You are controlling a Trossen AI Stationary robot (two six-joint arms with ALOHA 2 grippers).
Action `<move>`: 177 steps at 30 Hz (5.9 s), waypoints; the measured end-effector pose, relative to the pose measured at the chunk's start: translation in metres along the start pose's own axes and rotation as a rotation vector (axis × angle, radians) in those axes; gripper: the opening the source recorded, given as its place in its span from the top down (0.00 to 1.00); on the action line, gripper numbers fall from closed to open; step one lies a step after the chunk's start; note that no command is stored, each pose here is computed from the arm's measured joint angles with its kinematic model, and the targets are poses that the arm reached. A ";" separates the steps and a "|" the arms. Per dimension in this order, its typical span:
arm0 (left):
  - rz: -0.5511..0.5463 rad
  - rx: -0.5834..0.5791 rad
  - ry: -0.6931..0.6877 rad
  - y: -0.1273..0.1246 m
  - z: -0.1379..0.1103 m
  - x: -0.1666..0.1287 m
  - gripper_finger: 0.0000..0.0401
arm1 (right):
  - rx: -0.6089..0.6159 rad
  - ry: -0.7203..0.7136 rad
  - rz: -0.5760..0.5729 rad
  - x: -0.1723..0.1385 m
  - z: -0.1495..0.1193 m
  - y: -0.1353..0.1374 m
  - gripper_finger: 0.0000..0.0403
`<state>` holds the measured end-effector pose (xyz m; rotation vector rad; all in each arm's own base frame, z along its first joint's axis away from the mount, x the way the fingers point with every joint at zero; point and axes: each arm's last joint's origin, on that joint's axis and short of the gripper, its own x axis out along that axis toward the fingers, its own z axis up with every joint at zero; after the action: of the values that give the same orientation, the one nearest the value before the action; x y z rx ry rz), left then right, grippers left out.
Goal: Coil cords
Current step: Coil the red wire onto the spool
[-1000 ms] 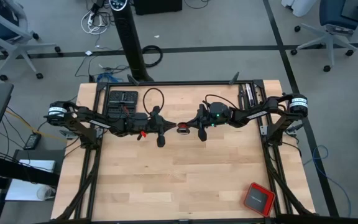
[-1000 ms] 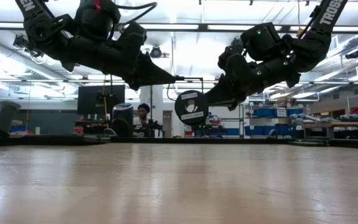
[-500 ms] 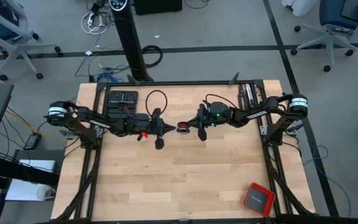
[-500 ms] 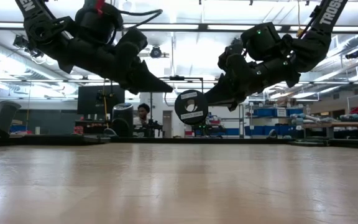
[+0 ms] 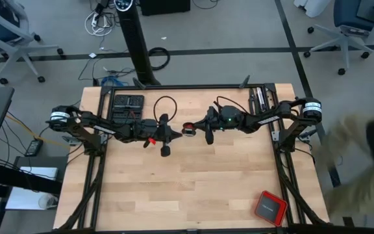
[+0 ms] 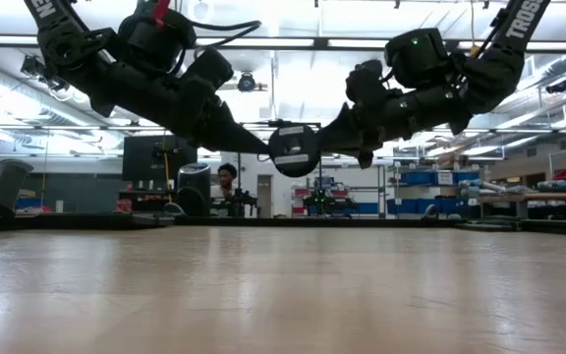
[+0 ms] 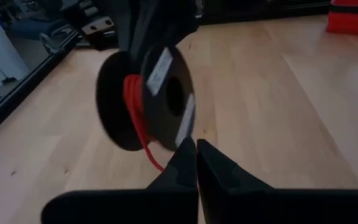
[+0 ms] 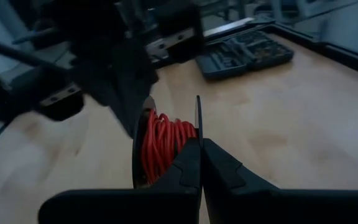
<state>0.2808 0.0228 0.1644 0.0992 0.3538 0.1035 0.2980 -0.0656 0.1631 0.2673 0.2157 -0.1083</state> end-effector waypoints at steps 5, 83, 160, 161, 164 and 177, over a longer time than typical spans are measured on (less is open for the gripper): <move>0.001 -0.001 -0.006 0.000 0.001 0.000 1.00 | 0.041 -0.022 -0.054 0.000 0.000 0.002 1.00; 0.015 -0.135 -0.034 -0.036 0.022 0.107 1.00 | -0.139 0.233 -0.147 0.003 -0.033 0.057 1.00; -0.025 0.095 0.313 -0.023 0.030 0.036 0.75 | -0.201 0.261 -0.138 0.011 -0.058 0.059 0.86; -0.026 0.100 0.312 -0.023 0.030 0.036 0.75 | -0.200 0.262 -0.138 0.011 -0.058 0.059 0.85; -0.029 0.109 0.313 -0.024 0.030 0.036 0.75 | -0.192 0.264 -0.139 0.010 -0.057 0.059 0.83; -0.032 0.090 0.319 -0.024 0.029 0.035 0.75 | -0.189 0.302 -0.135 0.000 -0.048 0.061 0.84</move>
<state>0.3261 0.0011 0.1769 0.1669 0.6786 0.0719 0.2965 0.0064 0.1337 0.0795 0.5411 -0.1799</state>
